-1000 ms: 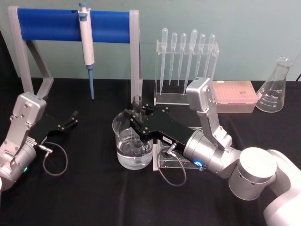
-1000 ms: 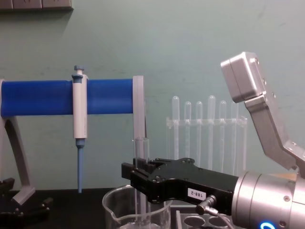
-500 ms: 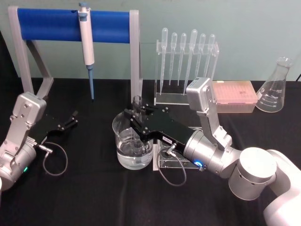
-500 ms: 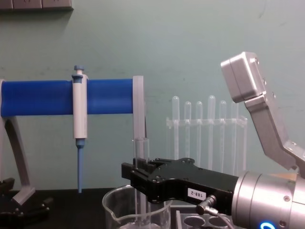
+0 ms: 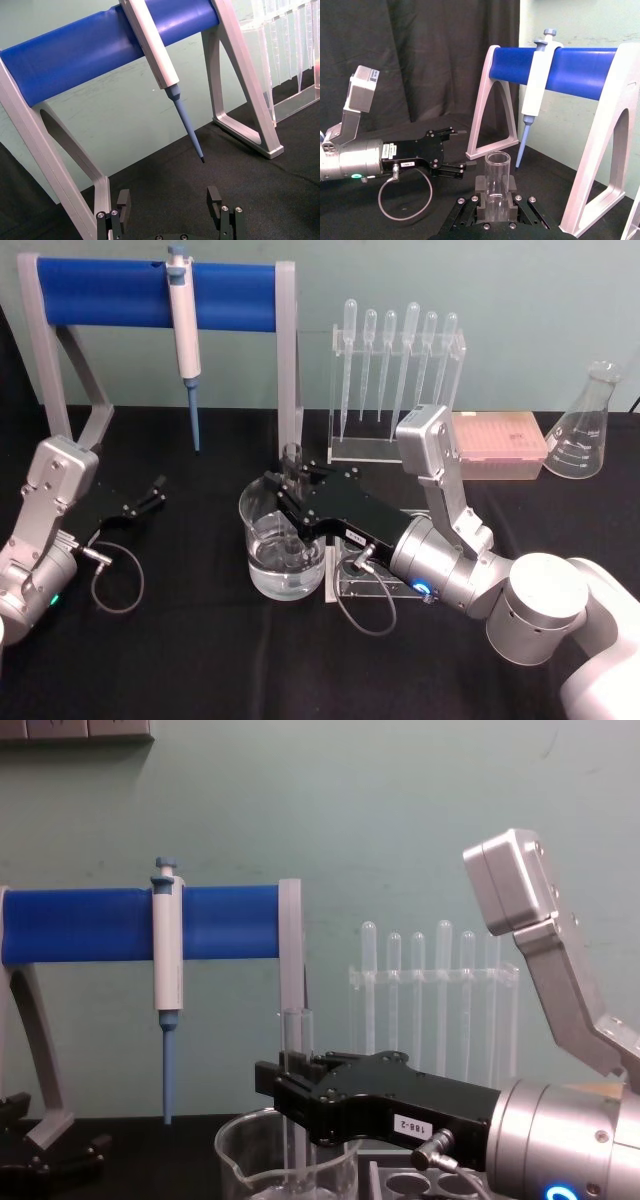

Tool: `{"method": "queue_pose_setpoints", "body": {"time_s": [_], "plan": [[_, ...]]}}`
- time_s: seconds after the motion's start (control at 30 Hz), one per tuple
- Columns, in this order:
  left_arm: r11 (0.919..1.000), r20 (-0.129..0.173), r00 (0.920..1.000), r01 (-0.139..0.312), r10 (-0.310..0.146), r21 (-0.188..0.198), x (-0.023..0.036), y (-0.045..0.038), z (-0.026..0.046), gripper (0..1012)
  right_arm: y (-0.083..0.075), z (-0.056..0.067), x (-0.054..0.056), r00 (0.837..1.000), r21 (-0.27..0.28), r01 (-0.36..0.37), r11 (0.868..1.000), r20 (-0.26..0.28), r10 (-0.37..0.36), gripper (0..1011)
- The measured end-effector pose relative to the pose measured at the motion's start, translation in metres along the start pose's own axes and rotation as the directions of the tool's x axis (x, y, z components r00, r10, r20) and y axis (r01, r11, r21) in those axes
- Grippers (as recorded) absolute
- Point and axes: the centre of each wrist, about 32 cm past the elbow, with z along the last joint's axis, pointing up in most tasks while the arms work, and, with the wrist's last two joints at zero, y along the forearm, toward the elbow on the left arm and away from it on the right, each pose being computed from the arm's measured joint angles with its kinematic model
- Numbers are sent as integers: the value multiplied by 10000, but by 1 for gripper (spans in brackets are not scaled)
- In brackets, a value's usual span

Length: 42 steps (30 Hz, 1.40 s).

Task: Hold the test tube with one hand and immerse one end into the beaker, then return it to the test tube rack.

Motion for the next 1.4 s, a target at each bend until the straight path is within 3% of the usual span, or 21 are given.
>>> {"method": "queue_pose_setpoints", "body": {"time_s": [1.4], "plan": [[10000,1,10000,0,0,0,0,0,0,1000,0,0,0,10000,0,1,10000,0,-1,224]]}}
